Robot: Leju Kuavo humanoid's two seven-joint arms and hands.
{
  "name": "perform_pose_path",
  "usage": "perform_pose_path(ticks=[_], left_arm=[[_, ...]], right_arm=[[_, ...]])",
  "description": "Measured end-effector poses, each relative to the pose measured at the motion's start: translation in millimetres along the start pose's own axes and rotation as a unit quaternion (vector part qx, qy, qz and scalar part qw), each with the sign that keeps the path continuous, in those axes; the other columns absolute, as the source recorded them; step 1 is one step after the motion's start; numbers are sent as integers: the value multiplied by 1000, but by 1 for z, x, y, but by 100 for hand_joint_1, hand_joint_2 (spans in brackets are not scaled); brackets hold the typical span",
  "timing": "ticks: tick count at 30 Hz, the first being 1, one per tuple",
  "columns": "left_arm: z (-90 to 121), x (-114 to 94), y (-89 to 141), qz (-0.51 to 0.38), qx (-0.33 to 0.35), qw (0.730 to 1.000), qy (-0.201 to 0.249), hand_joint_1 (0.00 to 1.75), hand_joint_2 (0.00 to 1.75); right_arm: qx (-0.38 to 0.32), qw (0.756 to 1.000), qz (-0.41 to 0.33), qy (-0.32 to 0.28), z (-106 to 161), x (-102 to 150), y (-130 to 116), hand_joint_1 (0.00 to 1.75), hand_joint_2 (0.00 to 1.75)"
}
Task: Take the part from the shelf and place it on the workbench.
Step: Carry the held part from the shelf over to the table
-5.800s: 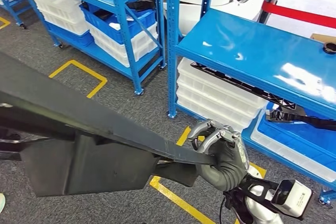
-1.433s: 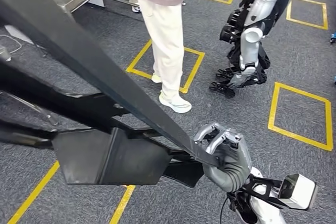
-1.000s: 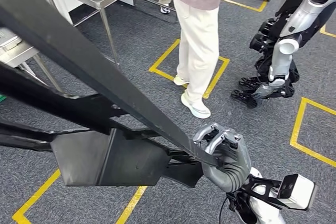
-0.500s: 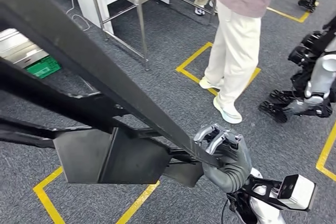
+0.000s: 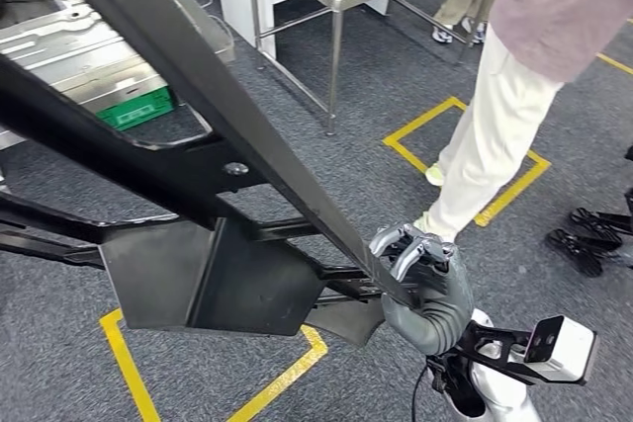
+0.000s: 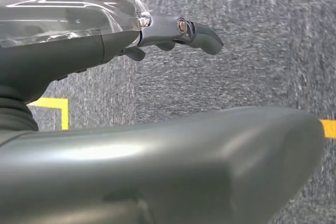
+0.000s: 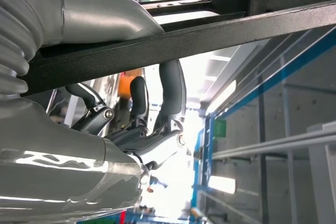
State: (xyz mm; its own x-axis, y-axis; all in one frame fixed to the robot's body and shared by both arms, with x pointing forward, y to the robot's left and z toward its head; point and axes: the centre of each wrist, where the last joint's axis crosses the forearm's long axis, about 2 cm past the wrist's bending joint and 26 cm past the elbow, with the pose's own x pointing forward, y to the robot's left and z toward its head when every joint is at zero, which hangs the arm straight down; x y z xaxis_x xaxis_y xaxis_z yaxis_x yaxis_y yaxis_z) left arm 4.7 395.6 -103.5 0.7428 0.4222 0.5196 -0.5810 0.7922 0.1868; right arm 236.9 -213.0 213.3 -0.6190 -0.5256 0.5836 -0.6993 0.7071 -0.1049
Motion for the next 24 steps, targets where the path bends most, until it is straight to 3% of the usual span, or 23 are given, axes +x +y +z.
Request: perform_pose_path(ticks=[24], left_arm=[[1,-1,-3,-2,-4,1000,-5,0,0]], right_arm=[[2,1000,0,4,1,-1,4,175,175]])
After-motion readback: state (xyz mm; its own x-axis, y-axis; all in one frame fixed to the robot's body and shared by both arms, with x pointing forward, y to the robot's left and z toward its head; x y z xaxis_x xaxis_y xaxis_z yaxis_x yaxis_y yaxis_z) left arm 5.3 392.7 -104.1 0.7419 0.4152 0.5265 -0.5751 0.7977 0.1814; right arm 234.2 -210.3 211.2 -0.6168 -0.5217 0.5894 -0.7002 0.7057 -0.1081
